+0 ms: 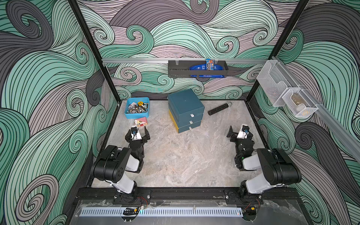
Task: Put the paint cans in the drawer according to color
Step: Reset both arms
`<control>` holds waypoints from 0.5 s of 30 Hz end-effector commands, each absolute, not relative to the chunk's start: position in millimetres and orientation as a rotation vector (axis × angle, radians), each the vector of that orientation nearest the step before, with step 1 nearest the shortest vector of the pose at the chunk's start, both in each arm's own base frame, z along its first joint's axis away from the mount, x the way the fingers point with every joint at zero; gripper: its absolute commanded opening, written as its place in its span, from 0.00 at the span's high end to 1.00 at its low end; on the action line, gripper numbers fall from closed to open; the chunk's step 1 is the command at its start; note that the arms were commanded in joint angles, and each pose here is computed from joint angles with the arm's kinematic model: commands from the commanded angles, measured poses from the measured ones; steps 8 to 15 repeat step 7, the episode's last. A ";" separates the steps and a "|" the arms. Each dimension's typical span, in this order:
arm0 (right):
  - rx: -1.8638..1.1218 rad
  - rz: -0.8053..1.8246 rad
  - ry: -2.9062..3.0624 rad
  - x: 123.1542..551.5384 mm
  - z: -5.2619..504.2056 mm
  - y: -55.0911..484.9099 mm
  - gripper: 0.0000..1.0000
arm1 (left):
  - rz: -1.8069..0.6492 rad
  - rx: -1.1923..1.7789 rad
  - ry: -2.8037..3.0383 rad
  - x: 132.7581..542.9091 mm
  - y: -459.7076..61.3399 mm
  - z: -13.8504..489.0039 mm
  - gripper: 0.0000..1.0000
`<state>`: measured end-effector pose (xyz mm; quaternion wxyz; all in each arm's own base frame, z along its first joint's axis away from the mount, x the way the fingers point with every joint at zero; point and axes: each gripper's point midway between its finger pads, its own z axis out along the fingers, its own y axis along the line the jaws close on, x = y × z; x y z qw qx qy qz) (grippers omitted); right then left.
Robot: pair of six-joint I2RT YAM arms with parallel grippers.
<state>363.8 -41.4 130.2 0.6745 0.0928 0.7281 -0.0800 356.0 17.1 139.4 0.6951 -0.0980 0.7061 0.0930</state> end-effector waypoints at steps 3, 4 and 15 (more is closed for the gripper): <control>0.203 -0.183 1.609 366.3 138.1 -42.1 0.00 | 0.198 -0.230 1.555 356.4 19.2 143.3 0.01; 0.202 -0.182 1.609 366.4 138.3 -41.9 0.00 | 0.197 -0.229 1.555 356.4 19.0 143.4 0.01; 0.203 -0.183 1.607 365.6 138.7 -42.3 0.00 | 0.196 -0.228 1.557 356.6 18.4 143.0 0.01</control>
